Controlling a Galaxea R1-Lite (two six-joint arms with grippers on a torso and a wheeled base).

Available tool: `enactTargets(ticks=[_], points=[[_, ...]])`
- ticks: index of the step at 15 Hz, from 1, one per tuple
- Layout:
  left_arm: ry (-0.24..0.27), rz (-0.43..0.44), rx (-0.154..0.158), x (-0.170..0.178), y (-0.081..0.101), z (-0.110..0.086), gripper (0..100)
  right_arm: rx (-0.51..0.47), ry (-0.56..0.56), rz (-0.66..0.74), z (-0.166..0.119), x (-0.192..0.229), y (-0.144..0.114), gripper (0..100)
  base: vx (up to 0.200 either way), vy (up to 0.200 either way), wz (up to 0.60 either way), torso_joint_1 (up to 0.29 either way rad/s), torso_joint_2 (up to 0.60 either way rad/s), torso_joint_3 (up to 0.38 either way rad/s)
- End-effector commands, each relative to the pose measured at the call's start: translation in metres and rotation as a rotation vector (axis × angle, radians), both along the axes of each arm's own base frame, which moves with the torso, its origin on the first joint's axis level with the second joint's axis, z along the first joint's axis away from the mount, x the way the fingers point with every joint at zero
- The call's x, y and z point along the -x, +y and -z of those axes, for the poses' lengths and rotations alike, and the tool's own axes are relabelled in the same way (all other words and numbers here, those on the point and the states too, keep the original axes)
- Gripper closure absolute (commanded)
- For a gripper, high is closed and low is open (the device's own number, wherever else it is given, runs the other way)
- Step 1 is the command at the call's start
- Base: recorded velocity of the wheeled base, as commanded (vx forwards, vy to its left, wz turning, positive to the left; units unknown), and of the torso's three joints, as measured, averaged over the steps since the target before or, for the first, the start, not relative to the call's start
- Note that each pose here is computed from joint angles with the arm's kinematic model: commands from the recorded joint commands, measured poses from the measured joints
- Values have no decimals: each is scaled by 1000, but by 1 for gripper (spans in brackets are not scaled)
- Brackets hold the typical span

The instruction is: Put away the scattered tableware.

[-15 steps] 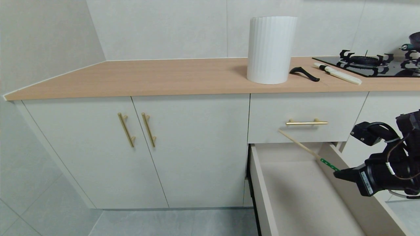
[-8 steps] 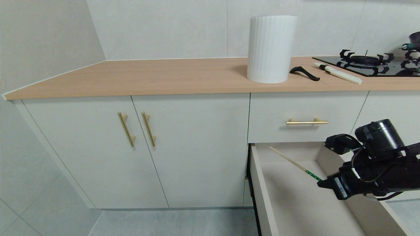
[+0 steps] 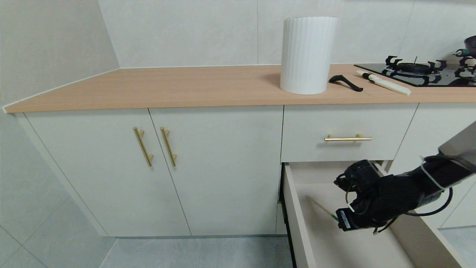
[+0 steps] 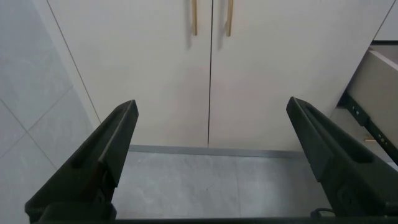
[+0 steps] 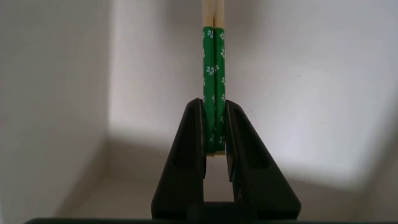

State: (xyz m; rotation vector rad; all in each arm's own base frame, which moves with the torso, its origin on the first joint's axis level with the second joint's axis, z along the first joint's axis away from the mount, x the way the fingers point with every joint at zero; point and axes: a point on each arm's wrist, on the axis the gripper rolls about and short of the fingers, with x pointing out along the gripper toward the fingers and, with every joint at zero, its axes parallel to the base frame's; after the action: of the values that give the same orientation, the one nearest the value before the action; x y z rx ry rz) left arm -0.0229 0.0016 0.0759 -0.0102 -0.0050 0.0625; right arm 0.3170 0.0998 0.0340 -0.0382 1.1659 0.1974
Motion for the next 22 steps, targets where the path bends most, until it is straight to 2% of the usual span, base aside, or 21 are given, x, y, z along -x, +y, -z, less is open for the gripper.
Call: enactTargets(ticks=[1,7,13,14,20,22], points=[[0,0,1,0,0,0,0,74,81,25,43,-11,9,100,0,0,0,0,0,0],[0,0,1,0,0,0,0,105,63,40,65,-20,15,100,0,0,0,0,0,0],[0,-2,1,0,0,0,0,114,52,47,66,-21,15,100,0,0,0,0,0,0],[0,-2,1,0,0,0,0,114,52,47,66,-21,15,0,0,0,0,0,0,0],[0,-2,1,0,0,0,0,105,46,57,63,-21,16,0,0,0,0,0,0,0],[0,0,1,0,0,0,0,96,23,58,53,-20,16,0,0,0,0,0,0,0]])
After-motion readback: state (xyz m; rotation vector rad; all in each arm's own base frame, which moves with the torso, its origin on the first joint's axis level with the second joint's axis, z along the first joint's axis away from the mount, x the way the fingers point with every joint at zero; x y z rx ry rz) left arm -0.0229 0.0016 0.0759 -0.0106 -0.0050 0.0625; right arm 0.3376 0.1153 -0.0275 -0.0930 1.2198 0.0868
